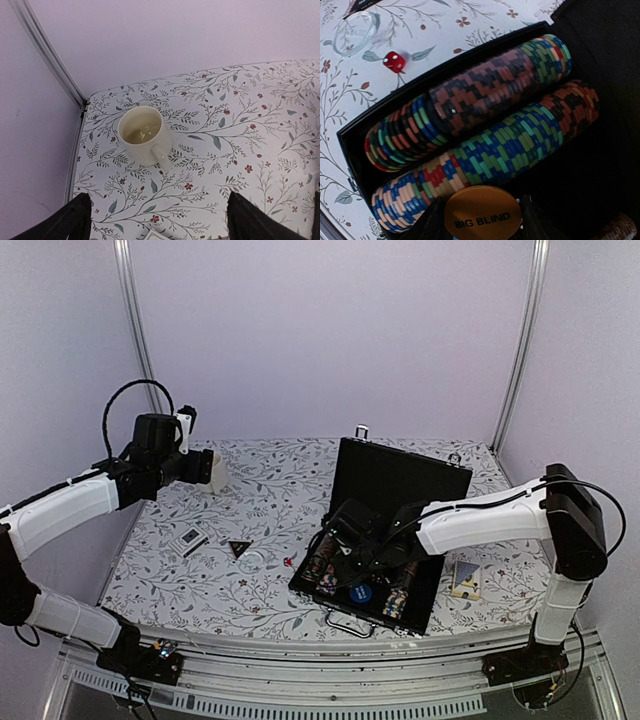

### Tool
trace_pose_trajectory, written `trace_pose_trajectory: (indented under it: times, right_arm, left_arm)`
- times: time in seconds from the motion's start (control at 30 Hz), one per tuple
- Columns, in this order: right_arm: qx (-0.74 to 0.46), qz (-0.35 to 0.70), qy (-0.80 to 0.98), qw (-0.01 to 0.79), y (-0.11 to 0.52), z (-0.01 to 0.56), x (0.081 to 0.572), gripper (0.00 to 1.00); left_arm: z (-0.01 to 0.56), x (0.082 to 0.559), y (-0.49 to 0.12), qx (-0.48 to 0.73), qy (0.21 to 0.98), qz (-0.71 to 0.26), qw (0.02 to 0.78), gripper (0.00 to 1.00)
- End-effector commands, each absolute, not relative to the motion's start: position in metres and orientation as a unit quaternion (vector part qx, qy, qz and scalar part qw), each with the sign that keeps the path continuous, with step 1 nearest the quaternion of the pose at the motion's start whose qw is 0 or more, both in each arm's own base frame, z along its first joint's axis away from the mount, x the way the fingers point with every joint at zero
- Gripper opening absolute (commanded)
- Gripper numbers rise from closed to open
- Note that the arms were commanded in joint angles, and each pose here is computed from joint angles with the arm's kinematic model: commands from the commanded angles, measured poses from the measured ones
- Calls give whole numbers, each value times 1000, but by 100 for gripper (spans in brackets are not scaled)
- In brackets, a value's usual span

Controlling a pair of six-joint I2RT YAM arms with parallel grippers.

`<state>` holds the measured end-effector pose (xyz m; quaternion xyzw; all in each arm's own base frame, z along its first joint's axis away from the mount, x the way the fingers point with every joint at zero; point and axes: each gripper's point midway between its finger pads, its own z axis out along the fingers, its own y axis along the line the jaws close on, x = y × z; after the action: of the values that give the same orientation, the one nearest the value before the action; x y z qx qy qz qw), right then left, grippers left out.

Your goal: Pack up texas hold em set

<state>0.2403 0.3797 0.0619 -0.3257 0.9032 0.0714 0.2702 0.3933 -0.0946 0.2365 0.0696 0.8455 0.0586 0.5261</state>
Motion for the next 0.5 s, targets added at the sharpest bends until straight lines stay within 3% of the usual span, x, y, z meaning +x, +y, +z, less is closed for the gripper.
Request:
trace_pose_trajectory:
  times: [0.0, 0.47]
  right_arm:
    - [-278, 46, 918, 278, 348, 57, 260, 50]
    - [-229, 20, 933, 276, 312, 46, 293, 49]
  left_arm:
    - [239, 395, -99, 78, 843, 64, 529, 94]
    - [240, 394, -99, 79, 842, 69, 529, 94]
